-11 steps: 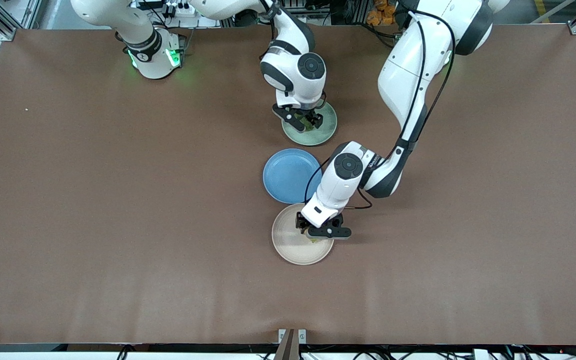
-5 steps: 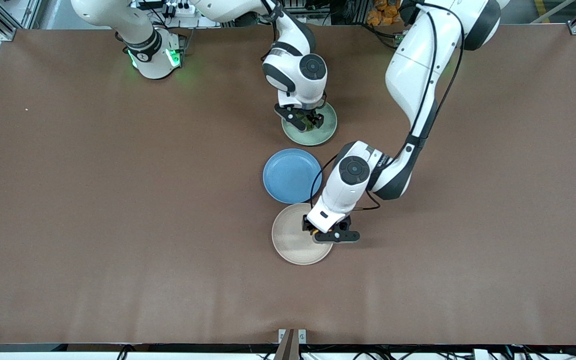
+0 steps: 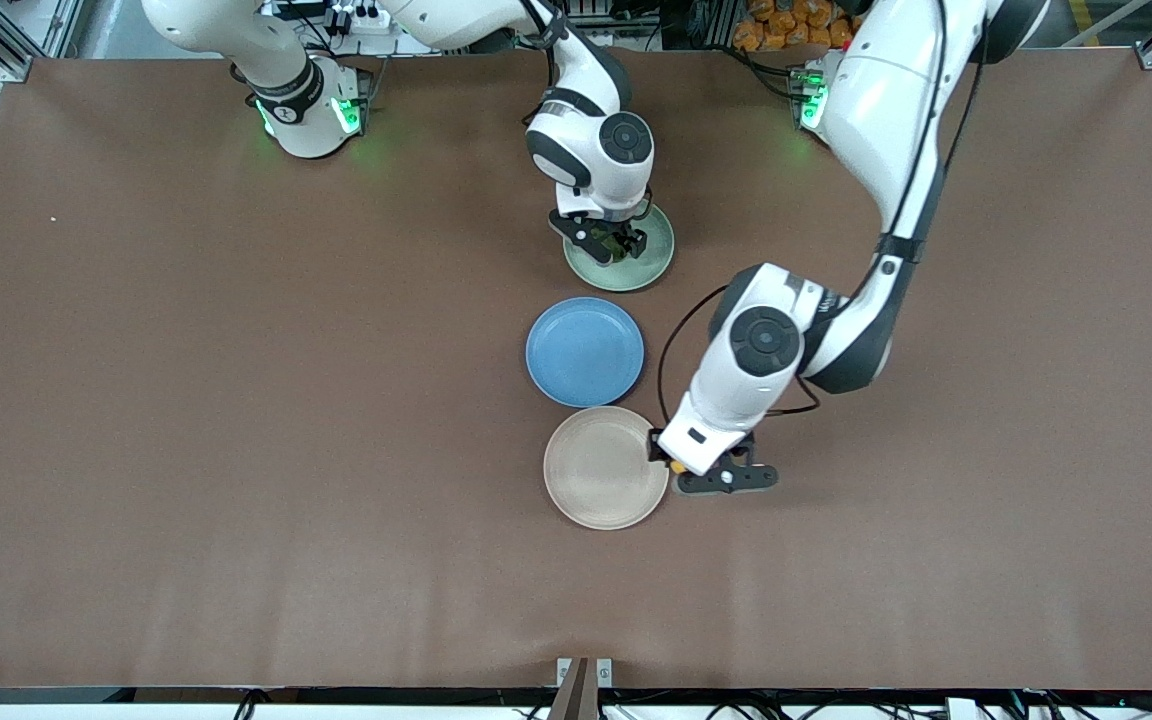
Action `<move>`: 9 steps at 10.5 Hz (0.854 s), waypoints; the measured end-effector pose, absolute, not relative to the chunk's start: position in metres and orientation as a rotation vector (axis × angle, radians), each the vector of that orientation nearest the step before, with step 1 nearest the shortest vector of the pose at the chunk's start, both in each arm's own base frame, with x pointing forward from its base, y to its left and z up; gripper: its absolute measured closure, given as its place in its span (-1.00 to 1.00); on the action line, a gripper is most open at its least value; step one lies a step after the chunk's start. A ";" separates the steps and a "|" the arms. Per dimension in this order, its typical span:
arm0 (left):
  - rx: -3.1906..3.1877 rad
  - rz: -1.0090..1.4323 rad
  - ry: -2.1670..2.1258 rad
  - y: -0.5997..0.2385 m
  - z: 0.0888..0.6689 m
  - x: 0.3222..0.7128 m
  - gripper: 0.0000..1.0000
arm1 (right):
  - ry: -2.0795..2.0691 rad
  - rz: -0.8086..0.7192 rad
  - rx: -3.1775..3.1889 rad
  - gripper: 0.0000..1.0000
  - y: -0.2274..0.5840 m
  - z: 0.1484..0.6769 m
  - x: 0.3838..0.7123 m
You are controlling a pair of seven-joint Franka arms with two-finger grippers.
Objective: Pick lemon and lettuce from plates
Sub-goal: 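Lift the lemon with the left gripper while the right gripper lifts the lettuce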
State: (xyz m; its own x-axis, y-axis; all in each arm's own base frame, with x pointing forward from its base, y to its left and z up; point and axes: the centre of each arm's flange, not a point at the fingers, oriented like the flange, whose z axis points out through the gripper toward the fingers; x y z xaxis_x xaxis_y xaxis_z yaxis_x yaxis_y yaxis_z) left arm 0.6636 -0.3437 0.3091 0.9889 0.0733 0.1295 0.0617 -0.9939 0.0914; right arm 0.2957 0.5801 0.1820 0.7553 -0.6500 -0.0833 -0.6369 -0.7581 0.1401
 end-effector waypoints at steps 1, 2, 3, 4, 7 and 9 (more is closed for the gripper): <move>3.066 0.174 0.090 -0.322 0.318 0.670 -0.25 | -1.047 -0.193 2.846 -1.00 0.580 0.182 0.296; 3.083 0.143 0.080 -0.299 0.325 0.676 -0.25 | -1.047 -0.192 2.846 -1.00 0.580 0.182 0.296; 3.099 0.111 0.075 -0.277 0.330 0.682 -0.25 | -1.047 -0.192 2.847 -0.96 0.580 0.182 0.296; 3.113 0.075 0.067 -0.253 0.333 0.687 -0.25 | -1.048 -0.192 2.847 -0.85 0.580 0.182 0.296; 3.133 -0.002 0.089 -0.190 0.321 0.699 -0.25 | -1.012 -0.154 2.874 -0.15 0.584 0.185 0.295; 3.140 -0.048 0.113 -0.169 0.305 0.699 -0.25 | -0.993 -0.138 2.887 0.38 0.587 0.187 0.293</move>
State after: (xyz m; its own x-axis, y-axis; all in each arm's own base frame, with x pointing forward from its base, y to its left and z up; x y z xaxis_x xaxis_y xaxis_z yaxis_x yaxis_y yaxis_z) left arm 0.6989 -0.1691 0.3050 0.9969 0.0721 -0.0305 0.0721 -0.9974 -0.0022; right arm 0.2931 0.5868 0.1871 0.7851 -0.6167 -0.0575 -0.6090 -0.7855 0.1098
